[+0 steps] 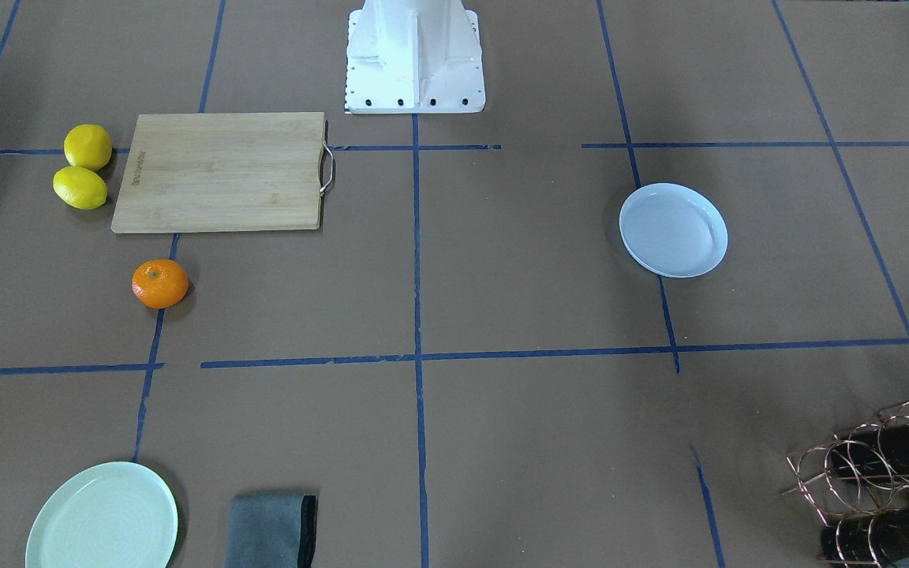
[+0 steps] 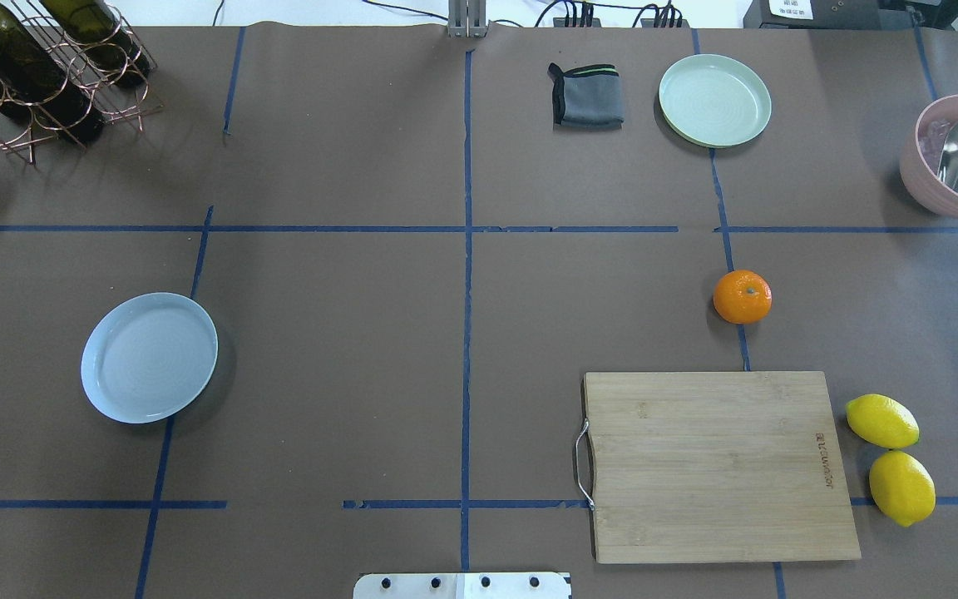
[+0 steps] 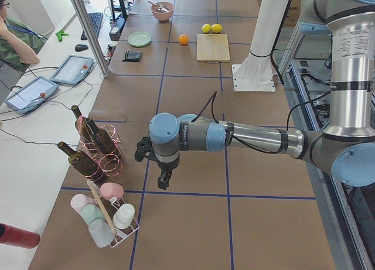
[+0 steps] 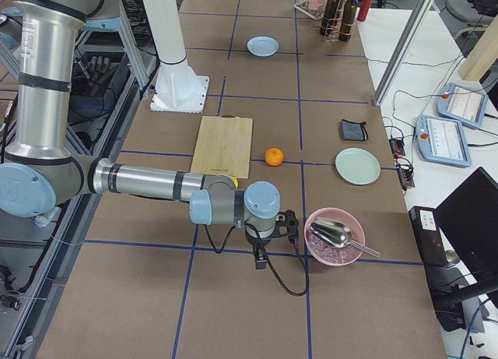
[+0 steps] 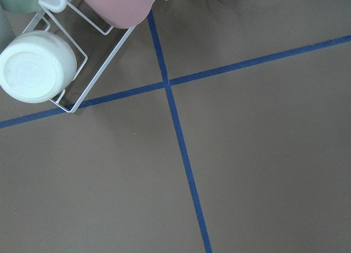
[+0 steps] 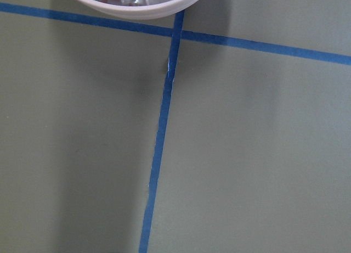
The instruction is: Pick orange to plate
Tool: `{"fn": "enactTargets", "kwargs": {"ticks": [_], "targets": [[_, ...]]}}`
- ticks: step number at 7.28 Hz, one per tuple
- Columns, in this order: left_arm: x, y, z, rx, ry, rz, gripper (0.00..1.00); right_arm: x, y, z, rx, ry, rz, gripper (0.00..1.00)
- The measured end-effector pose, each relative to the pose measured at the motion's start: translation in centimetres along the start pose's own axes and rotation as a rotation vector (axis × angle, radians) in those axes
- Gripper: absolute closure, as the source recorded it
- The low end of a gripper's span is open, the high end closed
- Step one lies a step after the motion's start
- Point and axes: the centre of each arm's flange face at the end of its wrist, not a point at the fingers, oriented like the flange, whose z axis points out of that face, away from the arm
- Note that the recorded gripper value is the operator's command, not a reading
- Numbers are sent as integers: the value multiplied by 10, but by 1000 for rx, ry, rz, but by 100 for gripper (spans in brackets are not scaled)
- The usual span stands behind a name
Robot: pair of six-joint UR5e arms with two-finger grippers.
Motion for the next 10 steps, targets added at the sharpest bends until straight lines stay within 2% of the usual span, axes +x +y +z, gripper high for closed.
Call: {"fn": "enactTargets", "kwargs": {"ticks": [3,5,6,8,10], "targets": [[3,0,-8,-1,-64,18,0,-13,-6,-14,29,1,-21,0],[11,-3,-15,14,-73,38,0,-28,-15,-31,63,2,-46,0],[21,-12,-27,50,-80,73,0,-35,-23,-38,78,-3,-59,0],[48,-47,-61,215,-121,231,0,-46,-27,-46,95,-48,-77,0],[60,-50,-74,343,-143,324,0,-53,-26,-51,108,-73,-94,0]]}}
